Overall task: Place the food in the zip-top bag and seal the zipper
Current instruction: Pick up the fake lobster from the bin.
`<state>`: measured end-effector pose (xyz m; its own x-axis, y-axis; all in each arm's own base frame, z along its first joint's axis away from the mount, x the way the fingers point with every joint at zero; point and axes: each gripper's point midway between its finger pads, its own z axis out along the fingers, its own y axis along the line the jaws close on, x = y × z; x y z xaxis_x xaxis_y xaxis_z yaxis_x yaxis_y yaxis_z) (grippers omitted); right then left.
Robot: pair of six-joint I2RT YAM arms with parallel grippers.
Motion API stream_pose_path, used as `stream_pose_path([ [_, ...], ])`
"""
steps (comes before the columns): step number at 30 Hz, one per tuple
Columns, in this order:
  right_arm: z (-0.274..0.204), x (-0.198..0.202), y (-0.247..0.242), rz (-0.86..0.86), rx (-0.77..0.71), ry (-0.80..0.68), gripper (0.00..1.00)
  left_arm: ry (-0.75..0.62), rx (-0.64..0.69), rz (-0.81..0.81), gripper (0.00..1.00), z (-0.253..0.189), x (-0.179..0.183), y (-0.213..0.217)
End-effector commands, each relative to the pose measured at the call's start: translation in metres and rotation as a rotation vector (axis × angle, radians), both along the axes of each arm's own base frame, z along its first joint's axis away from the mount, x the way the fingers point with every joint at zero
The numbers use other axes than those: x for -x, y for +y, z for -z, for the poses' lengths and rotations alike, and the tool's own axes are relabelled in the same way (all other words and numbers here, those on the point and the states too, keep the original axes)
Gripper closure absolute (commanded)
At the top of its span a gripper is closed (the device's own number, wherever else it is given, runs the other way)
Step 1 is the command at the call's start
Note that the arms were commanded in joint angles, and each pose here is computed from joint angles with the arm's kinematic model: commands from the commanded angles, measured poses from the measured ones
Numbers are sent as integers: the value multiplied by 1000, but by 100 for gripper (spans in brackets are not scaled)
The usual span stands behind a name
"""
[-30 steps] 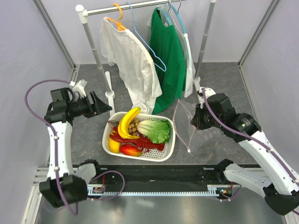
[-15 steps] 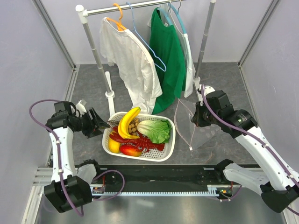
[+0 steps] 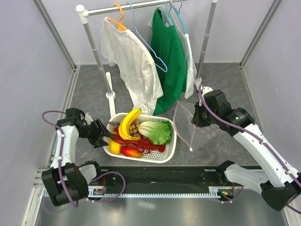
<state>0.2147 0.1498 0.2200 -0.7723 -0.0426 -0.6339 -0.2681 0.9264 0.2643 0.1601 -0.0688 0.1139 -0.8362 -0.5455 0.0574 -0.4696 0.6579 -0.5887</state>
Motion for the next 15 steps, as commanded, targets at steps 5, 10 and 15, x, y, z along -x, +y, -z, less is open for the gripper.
stream_pose_path([
  [5, -18, -14, 8, 8, -36, -37, 100, -75, -92, -38, 38, 10, -38, 11],
  [10, -17, -15, 8, 11, -31, -36, 100, -131, -98, -32, 40, 15, -54, 8],
  [15, -18, -16, 7, 10, -23, -43, 100, -119, -98, -20, 44, 24, -58, 3],
])
